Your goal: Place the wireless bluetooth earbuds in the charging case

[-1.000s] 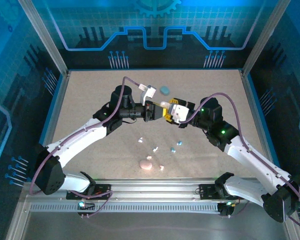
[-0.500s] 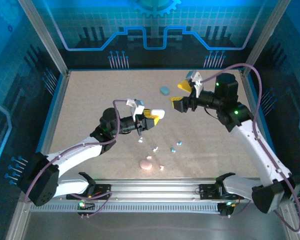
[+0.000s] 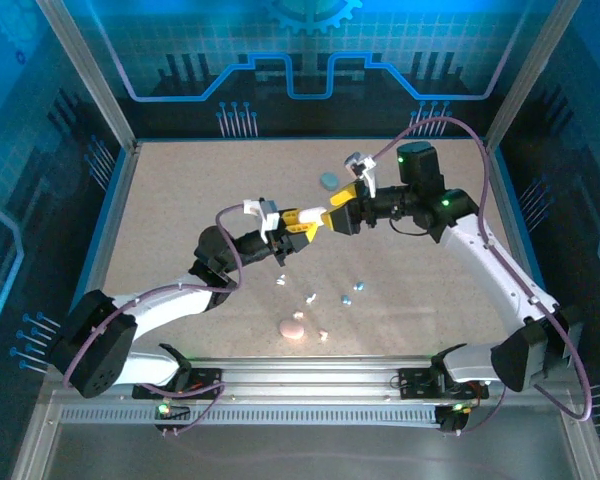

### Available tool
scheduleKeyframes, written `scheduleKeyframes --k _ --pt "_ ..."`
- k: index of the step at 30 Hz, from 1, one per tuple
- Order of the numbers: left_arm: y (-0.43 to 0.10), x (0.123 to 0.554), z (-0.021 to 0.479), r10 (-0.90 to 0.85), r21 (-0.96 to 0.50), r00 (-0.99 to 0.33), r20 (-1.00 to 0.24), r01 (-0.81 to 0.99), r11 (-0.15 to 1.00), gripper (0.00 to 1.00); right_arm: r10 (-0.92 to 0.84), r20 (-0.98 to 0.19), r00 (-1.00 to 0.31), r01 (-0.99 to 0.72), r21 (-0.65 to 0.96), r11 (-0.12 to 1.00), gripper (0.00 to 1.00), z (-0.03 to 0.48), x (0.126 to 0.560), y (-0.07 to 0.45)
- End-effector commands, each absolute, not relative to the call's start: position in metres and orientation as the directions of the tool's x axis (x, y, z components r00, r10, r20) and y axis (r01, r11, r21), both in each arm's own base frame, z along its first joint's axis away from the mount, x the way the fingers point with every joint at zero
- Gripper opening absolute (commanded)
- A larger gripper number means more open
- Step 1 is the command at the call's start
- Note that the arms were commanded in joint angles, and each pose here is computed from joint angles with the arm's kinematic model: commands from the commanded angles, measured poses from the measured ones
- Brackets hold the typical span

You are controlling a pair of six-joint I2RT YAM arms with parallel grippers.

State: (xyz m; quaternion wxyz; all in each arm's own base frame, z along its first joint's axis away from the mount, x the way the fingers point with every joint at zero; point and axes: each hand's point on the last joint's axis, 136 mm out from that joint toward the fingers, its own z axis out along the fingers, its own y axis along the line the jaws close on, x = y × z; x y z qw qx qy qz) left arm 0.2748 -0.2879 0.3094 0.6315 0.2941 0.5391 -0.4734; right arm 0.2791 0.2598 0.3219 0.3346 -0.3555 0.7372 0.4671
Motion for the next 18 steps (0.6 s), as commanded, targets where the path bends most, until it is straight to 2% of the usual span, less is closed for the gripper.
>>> scheduleKeyframes --k 1,11,18 --pt "-0.284 0.271 0.326 -0.327 -0.101 0.031 -0.945 0.92 0.379 0.19 -0.225 -0.814 -0.536 -0.835 0.47 0.287 0.77 0.326 0.276 0.266" --pt "-0.287 0.265 0.331 -0.334 -0.1 0.021 -0.942 0.935 0.341 0.19 -0.206 -0.819 -0.536 -0.819 0.445 0.362 0.75 0.324 0.296 0.267" --pt "-0.286 0.262 0.329 -0.318 -0.085 0.032 -0.948 0.935 0.346 0.19 -0.171 -0.835 -0.524 -0.823 0.443 0.355 0.75 0.34 0.305 0.271"
